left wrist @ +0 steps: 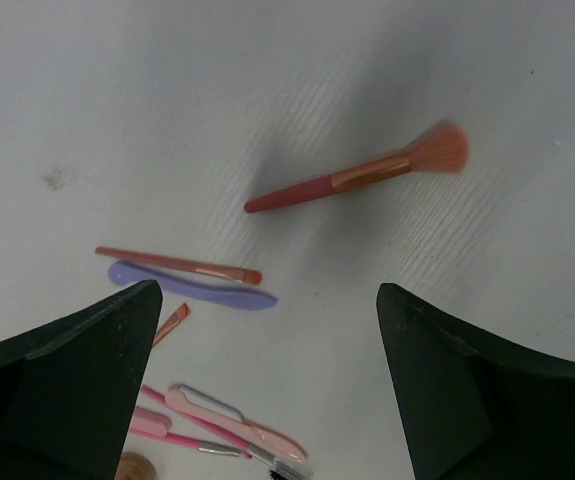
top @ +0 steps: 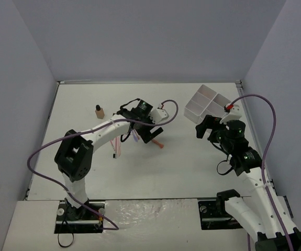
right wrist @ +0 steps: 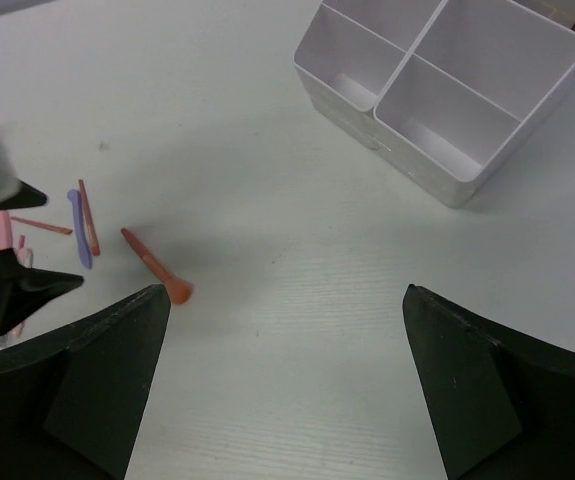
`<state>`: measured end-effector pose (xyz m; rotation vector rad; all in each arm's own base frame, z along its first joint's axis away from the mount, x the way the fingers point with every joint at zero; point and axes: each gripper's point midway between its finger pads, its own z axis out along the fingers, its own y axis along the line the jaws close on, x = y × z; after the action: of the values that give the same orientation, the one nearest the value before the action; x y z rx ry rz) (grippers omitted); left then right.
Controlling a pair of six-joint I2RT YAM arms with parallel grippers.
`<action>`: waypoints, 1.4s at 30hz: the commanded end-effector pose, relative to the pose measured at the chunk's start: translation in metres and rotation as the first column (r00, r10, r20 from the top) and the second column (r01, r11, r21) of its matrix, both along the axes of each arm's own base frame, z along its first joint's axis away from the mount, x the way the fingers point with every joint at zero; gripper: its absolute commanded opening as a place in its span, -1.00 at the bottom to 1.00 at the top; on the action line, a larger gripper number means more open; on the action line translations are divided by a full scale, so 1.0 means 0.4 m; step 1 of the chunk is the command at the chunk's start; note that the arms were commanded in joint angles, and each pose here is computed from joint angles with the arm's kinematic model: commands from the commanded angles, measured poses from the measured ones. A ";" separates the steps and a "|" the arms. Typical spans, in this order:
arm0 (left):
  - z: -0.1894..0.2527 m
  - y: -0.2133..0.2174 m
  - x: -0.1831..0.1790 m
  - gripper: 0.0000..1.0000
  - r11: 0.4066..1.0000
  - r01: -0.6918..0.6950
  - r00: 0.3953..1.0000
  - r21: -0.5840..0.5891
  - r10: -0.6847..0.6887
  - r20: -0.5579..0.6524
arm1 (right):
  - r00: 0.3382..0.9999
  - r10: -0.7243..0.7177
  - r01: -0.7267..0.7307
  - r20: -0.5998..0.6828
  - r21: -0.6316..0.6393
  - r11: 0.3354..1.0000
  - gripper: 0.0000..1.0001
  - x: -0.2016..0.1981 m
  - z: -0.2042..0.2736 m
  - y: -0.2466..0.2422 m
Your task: Organize the makeup
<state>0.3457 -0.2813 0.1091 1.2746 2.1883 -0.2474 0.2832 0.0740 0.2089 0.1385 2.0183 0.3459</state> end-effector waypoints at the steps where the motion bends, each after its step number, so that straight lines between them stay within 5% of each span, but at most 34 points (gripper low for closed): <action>1: 0.027 -0.081 0.023 0.65 0.987 0.158 0.987 -0.022 -0.158 0.027 | 0.997 -0.061 0.056 0.037 0.114 0.992 1.00 -0.011 0.021 0.002; 15: -0.146 -0.126 -0.012 0.09 0.974 0.225 0.968 0.018 -0.222 -0.117 | 0.998 -0.058 0.057 0.009 0.107 0.993 1.00 -0.026 -0.004 -0.001; 27: -0.170 -0.124 -0.056 -0.85 0.988 0.156 0.982 -0.022 -0.157 -0.100 | 1.000 -0.022 0.024 -0.019 0.110 0.994 1.00 -0.015 -0.016 0.018; 34: 0.011 -0.154 -0.046 -1.00 0.968 0.070 0.997 -0.240 -0.062 0.041 | 0.992 0.116 -0.103 -0.055 0.196 0.975 0.99 0.009 -0.009 0.097; 42: 0.297 -0.200 -0.043 -1.00 0.806 0.029 0.982 -0.591 0.088 0.168 | 0.966 0.259 -0.236 -0.022 0.344 0.909 0.86 0.077 0.051 0.206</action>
<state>0.3117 -0.3263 0.1060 1.1297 2.0680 -0.5196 0.2870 0.1239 0.1715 0.1897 2.1988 0.6676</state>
